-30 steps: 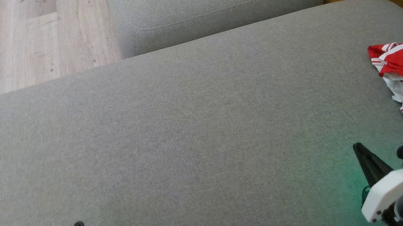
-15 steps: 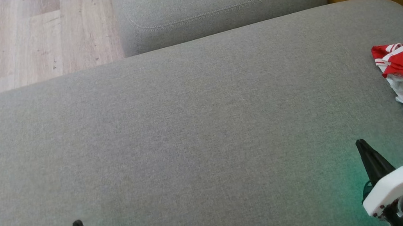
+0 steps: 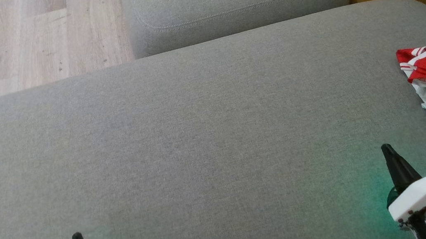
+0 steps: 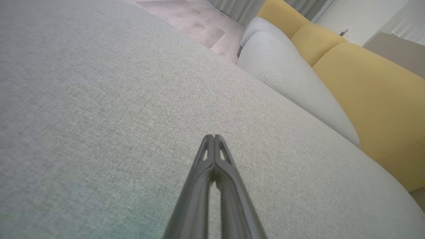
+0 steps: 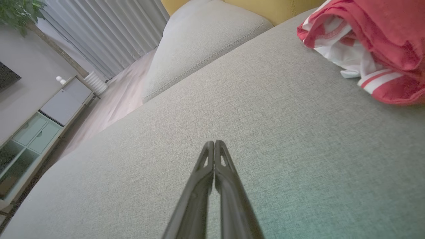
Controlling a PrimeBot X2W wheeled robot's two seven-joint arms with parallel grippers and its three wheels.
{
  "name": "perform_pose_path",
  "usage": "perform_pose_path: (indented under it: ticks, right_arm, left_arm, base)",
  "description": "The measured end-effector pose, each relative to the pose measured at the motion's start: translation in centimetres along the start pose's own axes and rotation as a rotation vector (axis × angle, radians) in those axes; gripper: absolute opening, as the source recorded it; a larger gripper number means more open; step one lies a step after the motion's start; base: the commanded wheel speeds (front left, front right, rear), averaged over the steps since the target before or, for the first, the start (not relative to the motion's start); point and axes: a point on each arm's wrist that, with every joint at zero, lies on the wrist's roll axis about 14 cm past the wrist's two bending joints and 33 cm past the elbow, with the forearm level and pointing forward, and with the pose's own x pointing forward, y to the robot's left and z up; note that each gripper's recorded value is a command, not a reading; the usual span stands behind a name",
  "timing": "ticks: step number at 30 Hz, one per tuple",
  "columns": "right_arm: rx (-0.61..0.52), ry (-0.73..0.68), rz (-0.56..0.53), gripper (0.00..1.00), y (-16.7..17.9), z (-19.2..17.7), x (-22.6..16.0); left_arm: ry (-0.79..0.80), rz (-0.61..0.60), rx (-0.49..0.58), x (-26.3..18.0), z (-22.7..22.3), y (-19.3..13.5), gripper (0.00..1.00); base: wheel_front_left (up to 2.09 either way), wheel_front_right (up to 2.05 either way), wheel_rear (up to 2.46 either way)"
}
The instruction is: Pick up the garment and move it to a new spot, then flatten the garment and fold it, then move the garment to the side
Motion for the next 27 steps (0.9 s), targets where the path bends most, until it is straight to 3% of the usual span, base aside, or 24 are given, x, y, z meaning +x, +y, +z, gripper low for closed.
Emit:
perform_pose_path:
  ticks: [27]
  right_arm:
    - [0.307,-0.066,0.022,0.0,0.6,1.7,0.8]
  left_arm:
    - [-0.016,-0.009,-0.287,0.7,1.6,-0.4,0.0]
  base:
    - [0.0,0.0,0.0]
